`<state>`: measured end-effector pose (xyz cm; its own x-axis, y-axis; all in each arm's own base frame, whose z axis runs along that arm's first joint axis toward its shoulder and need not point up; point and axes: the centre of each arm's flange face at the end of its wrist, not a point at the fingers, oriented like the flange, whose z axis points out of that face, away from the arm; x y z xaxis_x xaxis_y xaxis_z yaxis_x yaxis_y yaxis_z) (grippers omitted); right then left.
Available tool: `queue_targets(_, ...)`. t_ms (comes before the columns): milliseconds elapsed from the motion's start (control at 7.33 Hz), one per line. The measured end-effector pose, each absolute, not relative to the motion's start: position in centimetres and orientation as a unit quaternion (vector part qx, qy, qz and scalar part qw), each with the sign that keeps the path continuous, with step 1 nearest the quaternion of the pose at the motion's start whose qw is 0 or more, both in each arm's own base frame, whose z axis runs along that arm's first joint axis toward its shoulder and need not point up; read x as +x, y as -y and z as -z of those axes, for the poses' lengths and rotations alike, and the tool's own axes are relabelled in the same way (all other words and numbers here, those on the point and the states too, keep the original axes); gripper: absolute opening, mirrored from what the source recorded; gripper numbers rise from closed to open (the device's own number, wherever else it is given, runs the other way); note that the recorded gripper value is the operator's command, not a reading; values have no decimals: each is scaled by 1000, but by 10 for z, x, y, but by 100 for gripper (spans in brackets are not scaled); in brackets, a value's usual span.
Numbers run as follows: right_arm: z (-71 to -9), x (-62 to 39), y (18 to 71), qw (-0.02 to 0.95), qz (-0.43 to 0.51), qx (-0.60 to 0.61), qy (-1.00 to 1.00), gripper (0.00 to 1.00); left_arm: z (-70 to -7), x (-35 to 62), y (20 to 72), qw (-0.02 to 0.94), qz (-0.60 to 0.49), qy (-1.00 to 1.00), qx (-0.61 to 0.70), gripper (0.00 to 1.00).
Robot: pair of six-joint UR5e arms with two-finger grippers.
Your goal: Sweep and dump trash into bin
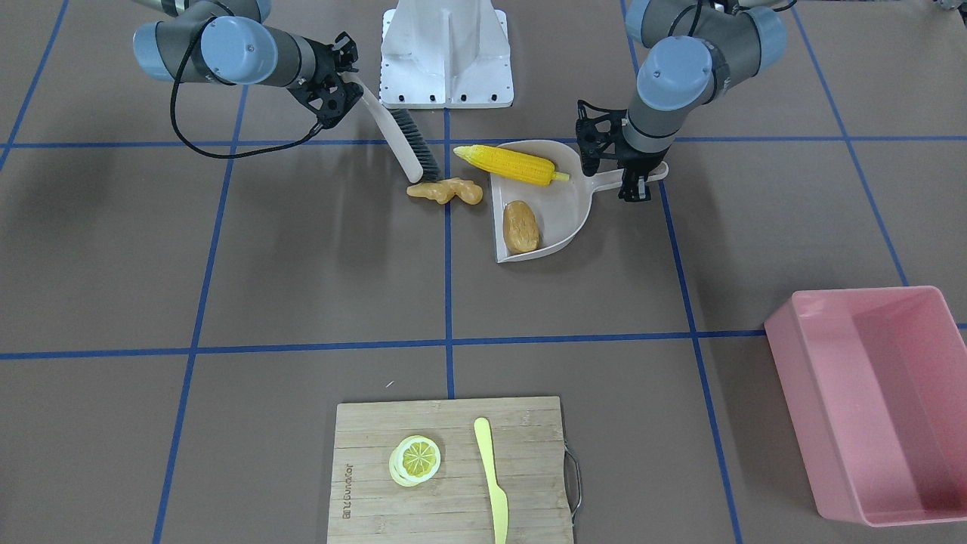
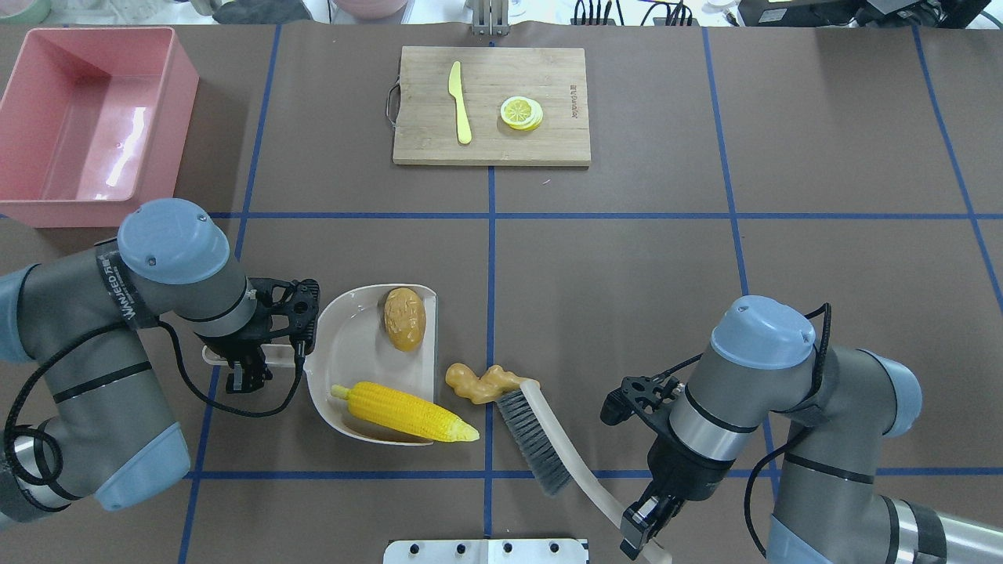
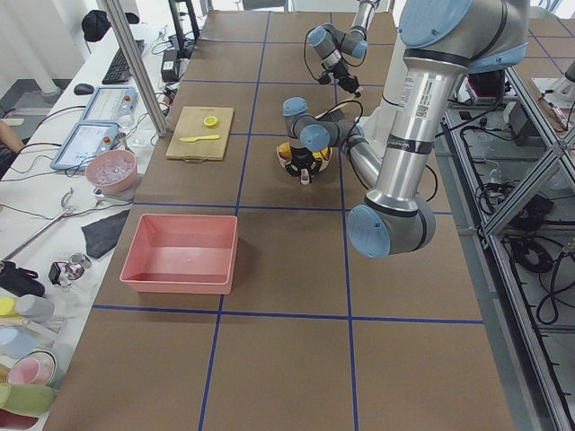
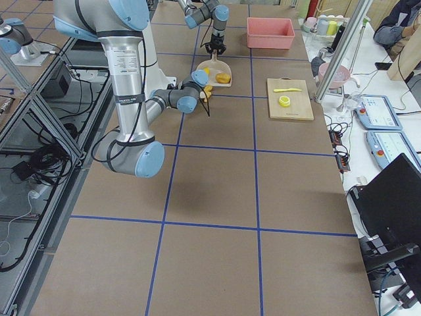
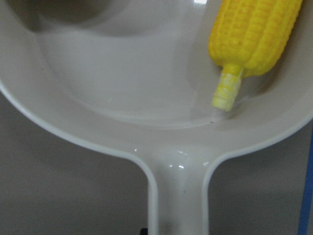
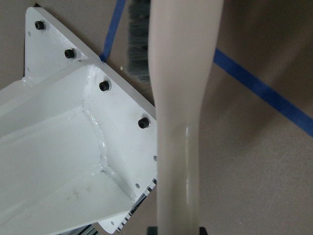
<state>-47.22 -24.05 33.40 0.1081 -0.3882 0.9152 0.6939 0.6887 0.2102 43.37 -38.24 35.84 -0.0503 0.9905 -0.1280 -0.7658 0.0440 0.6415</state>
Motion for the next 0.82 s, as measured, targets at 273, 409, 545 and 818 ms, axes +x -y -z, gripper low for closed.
queue_targets(273,-331,-476,248,735,366,-138,553,0,-358,434,383,661,-664,-291,193,0)
queue_targets(409,-325,-483,253,737,365,-139,552,0,-358,435,383,661,-664,-291,193,0)
queue_targets(545,-313,-493,258,739,363,-139,550,0,-359,435,383,662,-664,-291,193,0)
queue_targets(818,-291,-510,268,743,360,-139,547,0,-359,435,383,662,-664,-290,192,0)
